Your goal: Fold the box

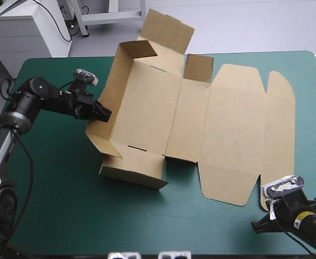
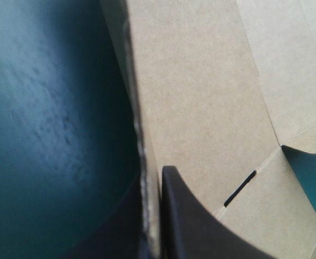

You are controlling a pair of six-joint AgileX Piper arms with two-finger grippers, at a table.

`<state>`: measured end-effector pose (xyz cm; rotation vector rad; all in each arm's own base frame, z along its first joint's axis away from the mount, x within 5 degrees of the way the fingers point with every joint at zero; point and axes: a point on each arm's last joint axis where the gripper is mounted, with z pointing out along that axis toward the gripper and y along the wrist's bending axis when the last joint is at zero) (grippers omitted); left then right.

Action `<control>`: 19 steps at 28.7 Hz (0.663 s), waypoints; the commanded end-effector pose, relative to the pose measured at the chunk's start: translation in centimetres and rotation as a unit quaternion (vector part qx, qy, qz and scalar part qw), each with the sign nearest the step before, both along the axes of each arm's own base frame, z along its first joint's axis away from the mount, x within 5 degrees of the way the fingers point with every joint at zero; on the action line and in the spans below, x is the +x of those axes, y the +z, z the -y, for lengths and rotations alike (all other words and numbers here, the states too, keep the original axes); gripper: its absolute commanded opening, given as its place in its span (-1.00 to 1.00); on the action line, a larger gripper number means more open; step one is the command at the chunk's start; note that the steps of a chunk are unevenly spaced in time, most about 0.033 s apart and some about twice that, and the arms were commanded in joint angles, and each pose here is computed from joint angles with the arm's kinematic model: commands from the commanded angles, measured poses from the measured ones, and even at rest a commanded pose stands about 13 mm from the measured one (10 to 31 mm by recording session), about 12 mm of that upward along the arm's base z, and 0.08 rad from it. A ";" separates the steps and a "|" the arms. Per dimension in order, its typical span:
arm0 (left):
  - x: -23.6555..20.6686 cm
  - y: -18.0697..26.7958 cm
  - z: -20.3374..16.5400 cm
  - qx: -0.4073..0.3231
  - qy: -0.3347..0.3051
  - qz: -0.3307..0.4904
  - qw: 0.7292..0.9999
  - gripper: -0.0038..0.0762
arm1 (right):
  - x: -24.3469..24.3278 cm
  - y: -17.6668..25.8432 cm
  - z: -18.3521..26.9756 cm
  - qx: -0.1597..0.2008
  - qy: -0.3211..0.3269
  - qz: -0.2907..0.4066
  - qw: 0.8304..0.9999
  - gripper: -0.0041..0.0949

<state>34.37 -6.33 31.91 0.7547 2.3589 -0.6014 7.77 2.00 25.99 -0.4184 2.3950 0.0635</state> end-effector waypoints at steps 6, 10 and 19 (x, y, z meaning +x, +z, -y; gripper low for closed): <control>-1.3 9.7 6.4 0.129 -0.090 0.245 0.957 -0.92 | 0.7 1.4 -0.2 0.014 0.002 0.054 0.998 -0.95; -2.4 9.8 10.2 0.190 -0.149 0.312 0.919 -0.92 | 0.8 1.5 -0.2 0.016 0.002 0.060 0.998 -0.95; -4.0 8.9 14.9 0.322 -0.174 0.413 0.834 -0.92 | 0.8 1.5 -0.2 0.029 -0.011 0.060 0.998 -0.95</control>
